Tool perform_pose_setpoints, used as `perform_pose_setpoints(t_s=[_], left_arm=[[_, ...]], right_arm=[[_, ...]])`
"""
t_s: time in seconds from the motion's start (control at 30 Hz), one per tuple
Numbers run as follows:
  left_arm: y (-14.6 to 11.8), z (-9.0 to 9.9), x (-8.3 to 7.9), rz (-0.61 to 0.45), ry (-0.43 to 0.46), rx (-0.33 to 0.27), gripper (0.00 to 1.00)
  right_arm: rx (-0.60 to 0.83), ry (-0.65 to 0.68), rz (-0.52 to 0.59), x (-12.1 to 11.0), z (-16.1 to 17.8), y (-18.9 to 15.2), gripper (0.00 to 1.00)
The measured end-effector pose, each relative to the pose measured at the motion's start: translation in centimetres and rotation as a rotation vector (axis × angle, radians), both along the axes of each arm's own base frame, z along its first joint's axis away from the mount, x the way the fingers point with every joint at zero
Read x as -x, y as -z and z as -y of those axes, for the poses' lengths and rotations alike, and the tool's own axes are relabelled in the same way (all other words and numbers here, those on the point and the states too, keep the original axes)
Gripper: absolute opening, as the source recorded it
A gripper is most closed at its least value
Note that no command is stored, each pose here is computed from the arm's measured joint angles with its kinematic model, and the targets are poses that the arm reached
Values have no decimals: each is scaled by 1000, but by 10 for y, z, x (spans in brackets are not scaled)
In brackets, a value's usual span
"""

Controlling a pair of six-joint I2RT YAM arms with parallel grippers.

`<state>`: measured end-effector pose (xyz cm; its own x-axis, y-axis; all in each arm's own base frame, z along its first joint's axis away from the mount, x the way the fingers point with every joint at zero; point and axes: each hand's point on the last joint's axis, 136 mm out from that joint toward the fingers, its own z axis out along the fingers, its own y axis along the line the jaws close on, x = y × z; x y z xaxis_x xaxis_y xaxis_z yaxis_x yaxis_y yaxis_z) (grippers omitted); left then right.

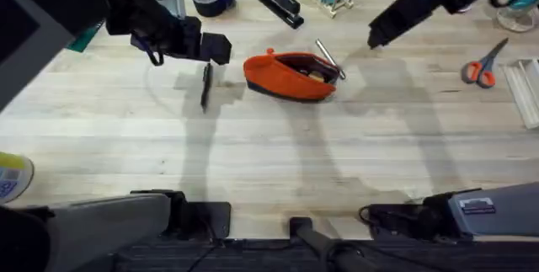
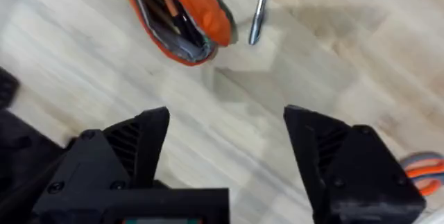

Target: Unzip the bag, pick up the pens from the table one at a time and place them inside, then zip the bag closed.

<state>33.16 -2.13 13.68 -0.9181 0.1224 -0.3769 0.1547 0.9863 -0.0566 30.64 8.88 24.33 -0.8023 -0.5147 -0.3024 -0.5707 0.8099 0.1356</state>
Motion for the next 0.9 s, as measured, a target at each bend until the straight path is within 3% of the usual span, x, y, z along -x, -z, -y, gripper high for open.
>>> perform_pose_setpoints(t_s=[0.3,0.67,0.9], left_arm=[[17,0,-6,-4,1,0,996],[87,0,-8,-196,0,-2,995],[98,0,-8,-217,-1,-5,995]], right_arm=[[-38,28,-43,4,9,6,996],[-44,50,-102,9,8,30,996],[-54,99,-99,6,8,44,996]])
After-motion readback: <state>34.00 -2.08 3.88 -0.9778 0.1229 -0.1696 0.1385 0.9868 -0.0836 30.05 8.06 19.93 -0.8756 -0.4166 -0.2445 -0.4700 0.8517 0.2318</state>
